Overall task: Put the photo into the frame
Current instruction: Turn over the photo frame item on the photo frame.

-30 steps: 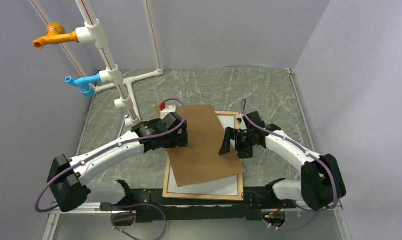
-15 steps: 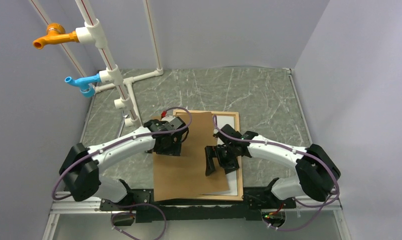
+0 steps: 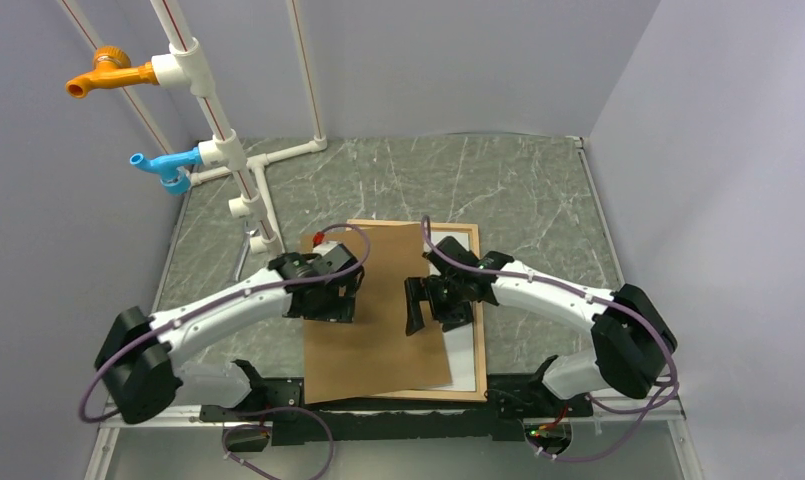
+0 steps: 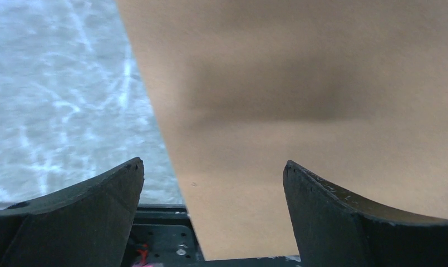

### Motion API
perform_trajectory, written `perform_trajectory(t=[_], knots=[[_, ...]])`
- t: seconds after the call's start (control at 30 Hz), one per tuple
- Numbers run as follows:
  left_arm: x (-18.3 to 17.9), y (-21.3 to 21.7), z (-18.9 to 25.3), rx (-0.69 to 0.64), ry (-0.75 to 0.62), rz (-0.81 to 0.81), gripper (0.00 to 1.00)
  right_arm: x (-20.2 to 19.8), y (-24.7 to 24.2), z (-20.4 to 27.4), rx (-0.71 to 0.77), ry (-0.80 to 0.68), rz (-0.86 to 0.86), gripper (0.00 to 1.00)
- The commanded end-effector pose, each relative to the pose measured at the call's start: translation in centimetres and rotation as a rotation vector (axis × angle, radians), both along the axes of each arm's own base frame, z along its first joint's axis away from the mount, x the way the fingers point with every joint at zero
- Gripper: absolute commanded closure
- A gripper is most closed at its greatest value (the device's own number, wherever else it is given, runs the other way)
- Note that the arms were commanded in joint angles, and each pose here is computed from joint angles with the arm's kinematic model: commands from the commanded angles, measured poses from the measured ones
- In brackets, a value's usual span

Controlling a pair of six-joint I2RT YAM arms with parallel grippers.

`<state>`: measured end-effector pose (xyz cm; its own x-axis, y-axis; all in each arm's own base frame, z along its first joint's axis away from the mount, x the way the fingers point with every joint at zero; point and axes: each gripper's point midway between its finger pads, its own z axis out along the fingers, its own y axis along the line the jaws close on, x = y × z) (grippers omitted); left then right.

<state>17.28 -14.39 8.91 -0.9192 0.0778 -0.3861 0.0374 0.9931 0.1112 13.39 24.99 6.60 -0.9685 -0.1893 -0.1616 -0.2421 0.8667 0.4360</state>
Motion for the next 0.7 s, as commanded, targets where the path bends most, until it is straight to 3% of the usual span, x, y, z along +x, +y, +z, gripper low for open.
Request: perform_trajectory(t=[0.0, 0.13, 0.37, 0.53, 0.67], knots=[[-0.6, -4.4, -0.3, -0.300, -0.018, -0.064, 0.04, 3.1, 0.1, 1.0, 0.086, -0.017, -0.048, 0.00], [-1.5, -5.2, -1.9, -0.405, 0.015, -0.043, 0.05, 5.3, -0.7, 1.1, 0.176, -0.008, -0.088, 0.00], [-2.4, -4.4, -4.7, -0.446, 0.068, 0.017, 0.06, 8.2, -0.9, -0.3, 0.245, 0.026, -0.093, 0.02], [-2.4, -4.2, -5.1, -0.485, 0.070, 0.022, 0.06, 8.8, -0.1, -1.5, 0.320, 0.085, -0.084, 0.05], [-2.2, -4.0, -5.3, -0.489, 0.065, 0.024, 0.06, 8.5, 1.6, 0.1, 0.461, 0.102, -0.049, 0.08]])
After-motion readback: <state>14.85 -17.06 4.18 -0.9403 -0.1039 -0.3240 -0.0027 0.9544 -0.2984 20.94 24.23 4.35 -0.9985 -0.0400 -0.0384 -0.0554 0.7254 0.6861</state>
